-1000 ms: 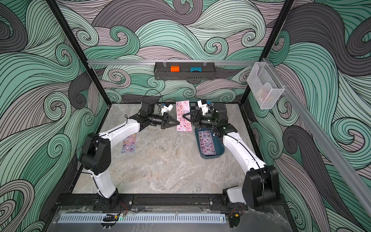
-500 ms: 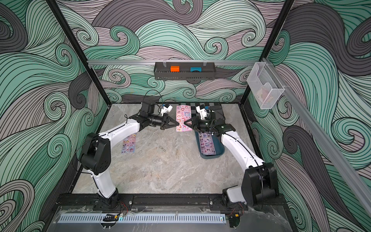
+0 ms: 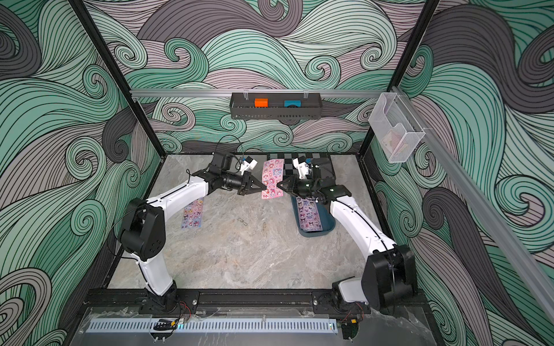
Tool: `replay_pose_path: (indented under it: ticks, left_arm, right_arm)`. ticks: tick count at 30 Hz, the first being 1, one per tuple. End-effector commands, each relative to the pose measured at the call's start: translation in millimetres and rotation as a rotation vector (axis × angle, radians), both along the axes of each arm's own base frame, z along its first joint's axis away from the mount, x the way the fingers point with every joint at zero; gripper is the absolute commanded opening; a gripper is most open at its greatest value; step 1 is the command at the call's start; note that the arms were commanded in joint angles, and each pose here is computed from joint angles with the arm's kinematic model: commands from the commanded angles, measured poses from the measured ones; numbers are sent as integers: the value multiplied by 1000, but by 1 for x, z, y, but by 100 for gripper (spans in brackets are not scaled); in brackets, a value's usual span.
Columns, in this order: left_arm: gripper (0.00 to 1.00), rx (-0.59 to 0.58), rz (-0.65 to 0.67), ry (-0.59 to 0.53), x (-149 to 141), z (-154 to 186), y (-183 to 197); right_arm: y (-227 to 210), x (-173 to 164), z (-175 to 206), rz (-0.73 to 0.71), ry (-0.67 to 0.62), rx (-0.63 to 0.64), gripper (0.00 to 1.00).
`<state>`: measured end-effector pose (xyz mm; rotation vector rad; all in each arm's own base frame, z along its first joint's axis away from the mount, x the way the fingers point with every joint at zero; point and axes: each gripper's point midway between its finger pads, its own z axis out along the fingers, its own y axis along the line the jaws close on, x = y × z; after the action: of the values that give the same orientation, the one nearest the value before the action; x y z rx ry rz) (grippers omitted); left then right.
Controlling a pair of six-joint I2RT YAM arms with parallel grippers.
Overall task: Take the stickers out of the storage box
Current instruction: Pick up the sticker from the storage box, then place the sticker at the center of the board.
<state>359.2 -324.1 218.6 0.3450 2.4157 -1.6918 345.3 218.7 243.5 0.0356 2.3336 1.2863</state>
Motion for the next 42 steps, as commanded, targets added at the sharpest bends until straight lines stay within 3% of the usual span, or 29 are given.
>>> replay_pose_path:
  ticks: [1,4,10,14,19,22,29,35,42]
  left_arm:
    - [23,82,76,-28,14,-1,22]
    - [35,181,197,55,26,-23,55]
    - [44,243,416,110,40,-43,130]
    - [44,254,547,125,42,-44,181]
    - [43,214,685,89,39,-30,220]
    - [43,209,729,49,35,-18,232]
    - [43,186,721,33,34,-7,233]
    - [43,170,710,32,35,-5,231]
    - [43,154,713,11,34,5,230]
  right_arm:
    - [19,3,-2,31,-20,-34,0]
    - [47,3,-12,83,-11,-56,0]
    - [122,-5,-39,227,18,-112,0]
    - [174,-16,-55,320,36,-117,0]
    - [230,-24,-80,387,81,-25,0]
    - [235,-19,-112,366,134,-28,0]
    - [200,-3,-183,257,225,-153,0]
    - [188,0,-206,215,253,-183,0]
    - [219,-1,-217,188,257,-145,0]
